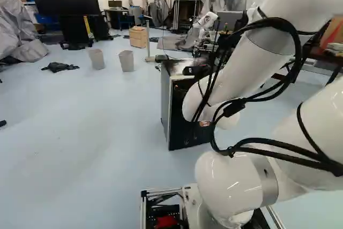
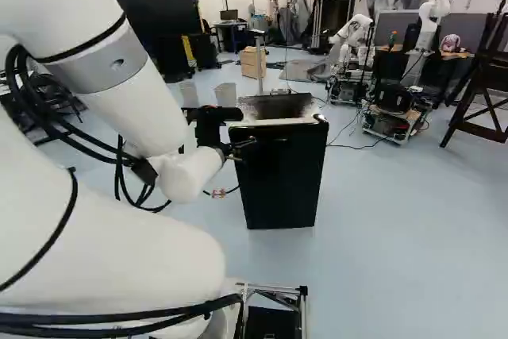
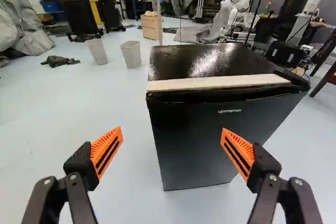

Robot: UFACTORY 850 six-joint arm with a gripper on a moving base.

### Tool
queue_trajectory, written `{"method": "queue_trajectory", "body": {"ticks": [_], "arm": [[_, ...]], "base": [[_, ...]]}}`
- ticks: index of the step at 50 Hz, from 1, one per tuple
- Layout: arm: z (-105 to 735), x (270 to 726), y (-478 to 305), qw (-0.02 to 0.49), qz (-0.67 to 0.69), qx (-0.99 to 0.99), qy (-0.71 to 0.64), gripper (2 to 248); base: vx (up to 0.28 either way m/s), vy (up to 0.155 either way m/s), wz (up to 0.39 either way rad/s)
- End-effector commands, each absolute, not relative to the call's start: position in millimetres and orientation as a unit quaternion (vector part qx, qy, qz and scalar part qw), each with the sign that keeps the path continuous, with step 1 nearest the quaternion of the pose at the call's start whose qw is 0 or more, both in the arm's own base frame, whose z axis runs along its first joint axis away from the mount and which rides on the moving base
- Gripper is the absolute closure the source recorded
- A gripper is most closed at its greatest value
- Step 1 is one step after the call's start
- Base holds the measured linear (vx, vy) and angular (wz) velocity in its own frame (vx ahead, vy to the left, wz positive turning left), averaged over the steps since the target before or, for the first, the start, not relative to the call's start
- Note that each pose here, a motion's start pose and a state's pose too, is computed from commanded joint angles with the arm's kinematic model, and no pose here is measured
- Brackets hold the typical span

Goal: Grab a drink from the fridge

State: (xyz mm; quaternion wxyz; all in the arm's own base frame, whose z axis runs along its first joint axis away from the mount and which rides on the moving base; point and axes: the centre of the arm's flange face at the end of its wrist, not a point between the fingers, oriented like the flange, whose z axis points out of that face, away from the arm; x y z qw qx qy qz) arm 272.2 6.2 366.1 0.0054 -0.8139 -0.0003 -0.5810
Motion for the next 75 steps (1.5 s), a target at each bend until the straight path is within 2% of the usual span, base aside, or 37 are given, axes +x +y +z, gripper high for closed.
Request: {"method": "queue_trajectory", "body": {"ticks": [39, 75], "arm": [[366.3, 291.0, 34.5, 0.014, -0.602, -0.797, 0.047, 3], [343.6, 300.2, 63.0, -0.003, -0.601, -0.795, 0.083, 3]], "base": [[0.000, 0.000, 0.000], [0.000, 0.000, 0.000]]}}
